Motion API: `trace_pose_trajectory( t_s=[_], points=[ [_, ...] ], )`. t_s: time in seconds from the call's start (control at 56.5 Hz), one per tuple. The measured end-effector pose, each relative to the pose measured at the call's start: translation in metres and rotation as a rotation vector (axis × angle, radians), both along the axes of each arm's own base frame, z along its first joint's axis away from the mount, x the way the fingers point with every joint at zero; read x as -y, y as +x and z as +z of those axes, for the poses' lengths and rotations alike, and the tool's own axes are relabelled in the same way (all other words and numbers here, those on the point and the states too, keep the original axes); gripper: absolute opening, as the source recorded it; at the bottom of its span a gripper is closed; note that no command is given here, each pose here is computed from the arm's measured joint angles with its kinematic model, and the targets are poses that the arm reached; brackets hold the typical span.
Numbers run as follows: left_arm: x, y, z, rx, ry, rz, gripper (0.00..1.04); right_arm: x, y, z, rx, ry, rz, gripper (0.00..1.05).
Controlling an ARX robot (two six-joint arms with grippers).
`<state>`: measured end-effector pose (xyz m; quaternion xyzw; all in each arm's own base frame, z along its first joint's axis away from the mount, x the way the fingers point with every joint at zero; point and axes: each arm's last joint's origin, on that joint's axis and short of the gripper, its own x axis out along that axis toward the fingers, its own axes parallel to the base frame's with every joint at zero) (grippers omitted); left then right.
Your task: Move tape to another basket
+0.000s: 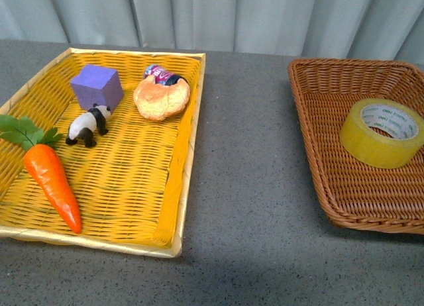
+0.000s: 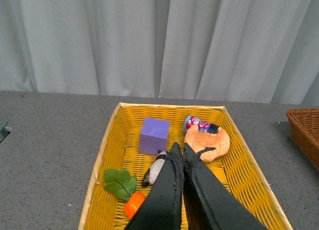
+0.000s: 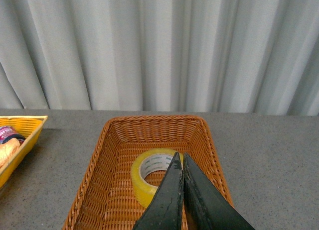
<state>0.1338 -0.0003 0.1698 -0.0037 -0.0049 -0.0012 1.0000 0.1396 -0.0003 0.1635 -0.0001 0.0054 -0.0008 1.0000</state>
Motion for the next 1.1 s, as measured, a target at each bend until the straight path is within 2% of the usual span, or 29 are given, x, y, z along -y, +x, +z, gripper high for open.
trace_pose_trajectory(
  t_s=[0.903, 1.027, 1.098],
  points=[
    [0.0, -0.025, 0.003, 0.013, 0.0, 0.0, 0.04, 0.0, -0.029, 0.005, 0.02, 0.0, 0.0, 0.01],
    [0.0, -0.034, -0.002, -0.021, 0.0, 0.0, 0.04, 0.0, -0.031, 0.005, 0.021, 0.0, 0.0, 0.01],
    [0.0, -0.037, 0.0, 0.005, 0.0, 0.0, 0.04, 0.0, -0.031, 0.005, 0.019, 0.0, 0.0, 0.01]
  ],
)
